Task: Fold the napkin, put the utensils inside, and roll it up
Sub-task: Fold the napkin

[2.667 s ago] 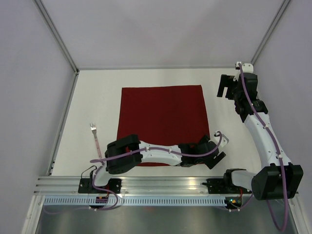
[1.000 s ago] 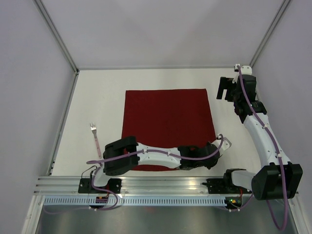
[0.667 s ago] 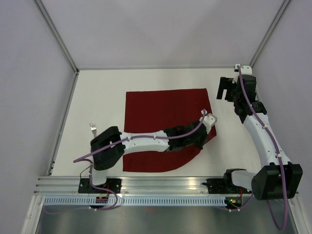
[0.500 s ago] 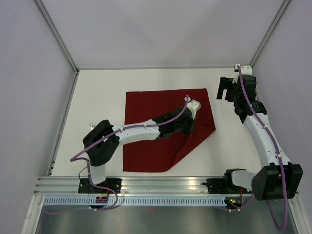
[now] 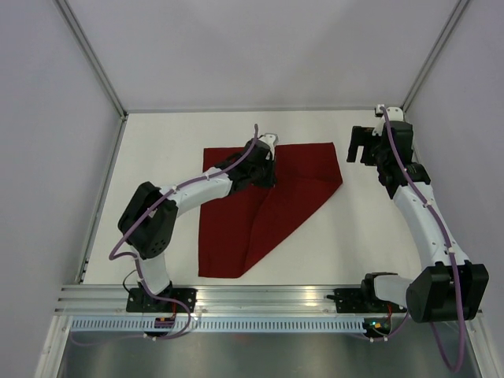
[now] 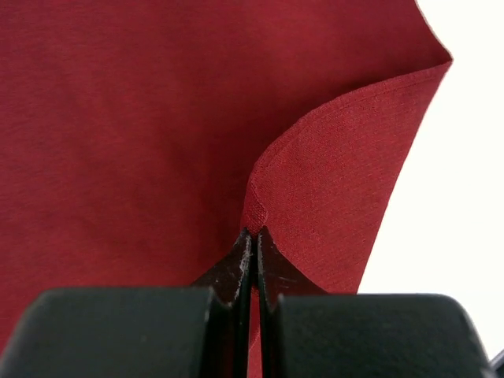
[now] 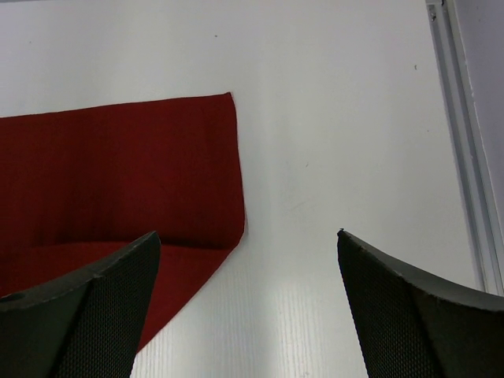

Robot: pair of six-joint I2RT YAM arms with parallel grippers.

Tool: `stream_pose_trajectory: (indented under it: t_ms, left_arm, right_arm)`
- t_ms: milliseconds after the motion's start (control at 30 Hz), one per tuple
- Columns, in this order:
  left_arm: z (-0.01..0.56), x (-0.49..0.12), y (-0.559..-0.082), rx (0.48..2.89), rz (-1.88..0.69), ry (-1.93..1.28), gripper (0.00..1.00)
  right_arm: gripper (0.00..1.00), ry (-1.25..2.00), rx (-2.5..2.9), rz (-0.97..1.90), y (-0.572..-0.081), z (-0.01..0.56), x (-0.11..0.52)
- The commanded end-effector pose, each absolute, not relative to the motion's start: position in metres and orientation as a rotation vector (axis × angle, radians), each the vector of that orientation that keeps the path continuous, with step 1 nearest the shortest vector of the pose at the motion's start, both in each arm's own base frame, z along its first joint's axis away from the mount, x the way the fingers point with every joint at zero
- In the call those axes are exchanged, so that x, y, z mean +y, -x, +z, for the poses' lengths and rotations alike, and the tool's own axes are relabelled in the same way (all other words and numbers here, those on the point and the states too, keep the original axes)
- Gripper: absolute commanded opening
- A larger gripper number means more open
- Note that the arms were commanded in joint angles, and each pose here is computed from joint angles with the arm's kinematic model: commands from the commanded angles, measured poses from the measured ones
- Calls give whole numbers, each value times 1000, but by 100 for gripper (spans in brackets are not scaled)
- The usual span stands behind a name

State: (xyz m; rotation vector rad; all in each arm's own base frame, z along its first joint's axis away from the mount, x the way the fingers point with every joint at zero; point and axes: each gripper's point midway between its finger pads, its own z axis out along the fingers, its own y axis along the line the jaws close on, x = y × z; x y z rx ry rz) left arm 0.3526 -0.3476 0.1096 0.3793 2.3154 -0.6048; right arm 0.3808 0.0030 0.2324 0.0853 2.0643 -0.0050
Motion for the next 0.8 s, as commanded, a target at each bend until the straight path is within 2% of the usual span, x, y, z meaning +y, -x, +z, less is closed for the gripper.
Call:
stream_pose_trajectory:
  t_ms: [0, 333, 767]
  left_arm:
    - [140, -339, -367, 2286, -647, -304, 2]
    - [141, -285, -412, 2301, -578, -161, 2]
    - [143, -244, -446, 2309, -550, -48, 2]
  right_arm:
    - [98, -53, 2079, 30, -380, 235, 12]
    - [98, 15, 2107, 64, -377, 230, 26]
    - [98, 38, 2120, 73, -376, 227, 33]
